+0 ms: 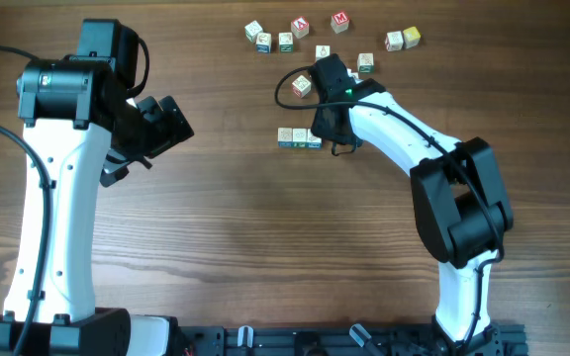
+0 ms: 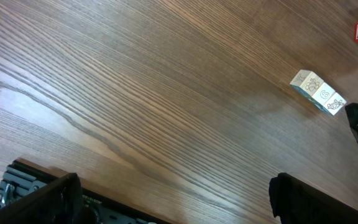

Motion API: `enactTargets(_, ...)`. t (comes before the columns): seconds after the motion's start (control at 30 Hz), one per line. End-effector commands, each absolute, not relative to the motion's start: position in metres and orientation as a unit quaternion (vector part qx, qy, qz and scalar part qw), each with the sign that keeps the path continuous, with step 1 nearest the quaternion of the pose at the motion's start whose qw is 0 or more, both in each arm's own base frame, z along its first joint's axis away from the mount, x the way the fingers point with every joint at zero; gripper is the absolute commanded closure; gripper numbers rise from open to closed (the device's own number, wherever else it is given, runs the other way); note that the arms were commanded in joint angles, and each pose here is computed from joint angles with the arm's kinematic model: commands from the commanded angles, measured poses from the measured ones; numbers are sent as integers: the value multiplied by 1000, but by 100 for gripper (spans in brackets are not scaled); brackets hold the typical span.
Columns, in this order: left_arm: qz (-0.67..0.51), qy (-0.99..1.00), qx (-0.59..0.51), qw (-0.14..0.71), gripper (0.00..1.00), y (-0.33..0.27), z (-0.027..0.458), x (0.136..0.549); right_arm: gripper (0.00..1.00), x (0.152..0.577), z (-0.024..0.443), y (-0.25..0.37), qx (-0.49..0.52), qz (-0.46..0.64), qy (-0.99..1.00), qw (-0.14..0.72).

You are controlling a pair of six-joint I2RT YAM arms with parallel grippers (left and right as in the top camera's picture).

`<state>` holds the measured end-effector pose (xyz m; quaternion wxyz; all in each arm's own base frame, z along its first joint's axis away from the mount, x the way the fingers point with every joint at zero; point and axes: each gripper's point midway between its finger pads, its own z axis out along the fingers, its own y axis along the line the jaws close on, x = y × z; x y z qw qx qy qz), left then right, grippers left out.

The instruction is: Form a circle

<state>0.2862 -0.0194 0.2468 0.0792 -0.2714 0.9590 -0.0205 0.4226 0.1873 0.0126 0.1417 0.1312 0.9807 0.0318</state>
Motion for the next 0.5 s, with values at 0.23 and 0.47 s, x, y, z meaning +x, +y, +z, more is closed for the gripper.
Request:
enactTargets(0.23,-24,958,-275,80,0,-20,248,285,95,425,26,206,82,73,984,139)
enactTargets(0.47,-24,958,-275,80,0,-20,248,285,95,425,26,208,80,76,984,140)
